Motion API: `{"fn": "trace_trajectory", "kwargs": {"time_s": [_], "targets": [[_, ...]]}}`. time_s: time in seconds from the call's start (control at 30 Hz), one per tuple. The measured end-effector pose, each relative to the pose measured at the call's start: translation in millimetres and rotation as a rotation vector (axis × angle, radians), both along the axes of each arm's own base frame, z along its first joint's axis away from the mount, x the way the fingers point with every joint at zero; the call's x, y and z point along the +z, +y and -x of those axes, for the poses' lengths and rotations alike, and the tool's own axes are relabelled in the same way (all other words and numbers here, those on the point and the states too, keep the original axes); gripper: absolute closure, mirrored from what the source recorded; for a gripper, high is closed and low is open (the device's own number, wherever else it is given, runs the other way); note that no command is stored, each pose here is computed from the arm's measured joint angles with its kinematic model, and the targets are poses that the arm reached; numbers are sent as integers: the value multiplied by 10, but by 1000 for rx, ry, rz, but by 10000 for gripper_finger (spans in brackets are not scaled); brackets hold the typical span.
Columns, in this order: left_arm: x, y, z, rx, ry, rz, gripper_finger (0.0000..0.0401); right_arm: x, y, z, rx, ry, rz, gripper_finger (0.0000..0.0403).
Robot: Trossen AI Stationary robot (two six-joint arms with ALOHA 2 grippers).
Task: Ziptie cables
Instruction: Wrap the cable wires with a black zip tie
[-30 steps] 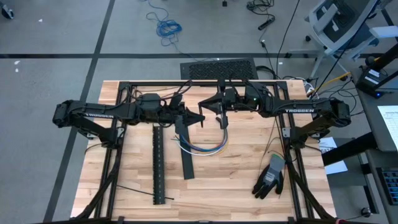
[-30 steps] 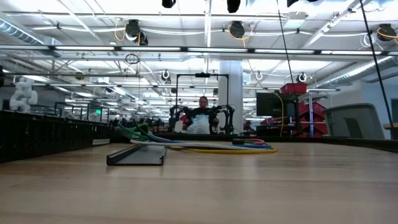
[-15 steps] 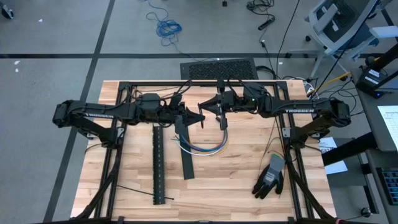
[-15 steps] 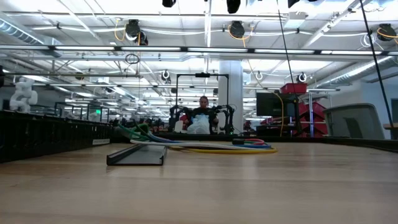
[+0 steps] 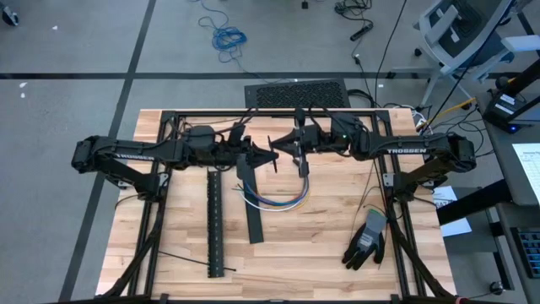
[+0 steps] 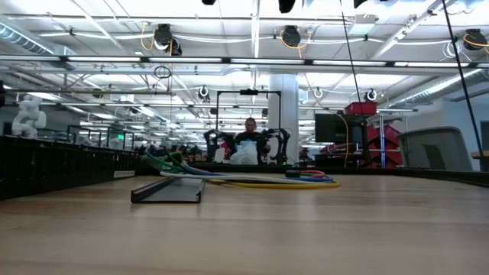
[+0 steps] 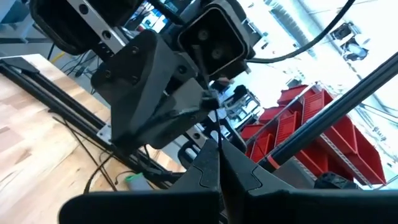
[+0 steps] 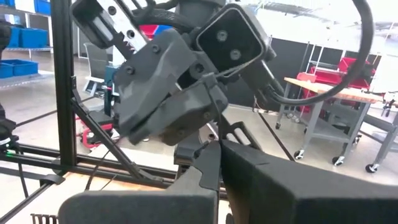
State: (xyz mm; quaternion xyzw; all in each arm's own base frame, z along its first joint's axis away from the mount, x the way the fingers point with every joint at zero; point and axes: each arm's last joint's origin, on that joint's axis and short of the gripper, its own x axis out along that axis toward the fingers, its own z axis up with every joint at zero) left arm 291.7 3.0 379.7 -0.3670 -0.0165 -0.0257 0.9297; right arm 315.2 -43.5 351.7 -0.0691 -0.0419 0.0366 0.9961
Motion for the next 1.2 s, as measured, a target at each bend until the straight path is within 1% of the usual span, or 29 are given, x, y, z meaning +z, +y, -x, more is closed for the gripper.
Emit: {"fn": "trace_trajectory", "kwargs": {"time_s": [0.4,0.57,0.77,0.93,1.0,1.1,1.2], "targets": [[-5,103,3,34,5,1,401,-20,90,-13,23,18,25,403],[36,157,54,54,-6,0,401,-32,108,-16,23,30,28,403],[80,171,107,60,-20,0,401,-28,96,-16,-24,26,46,403],[65,163,105,32,-4,49,401,-27,92,-15,-23,25,47,403],[49,163,105,32,12,51,401,-29,92,-15,-23,26,46,403],[49,163,105,32,12,50,391,-30,92,-16,-23,27,46,403],[51,163,105,32,10,50,370,-27,93,-15,-21,25,42,403]]}}
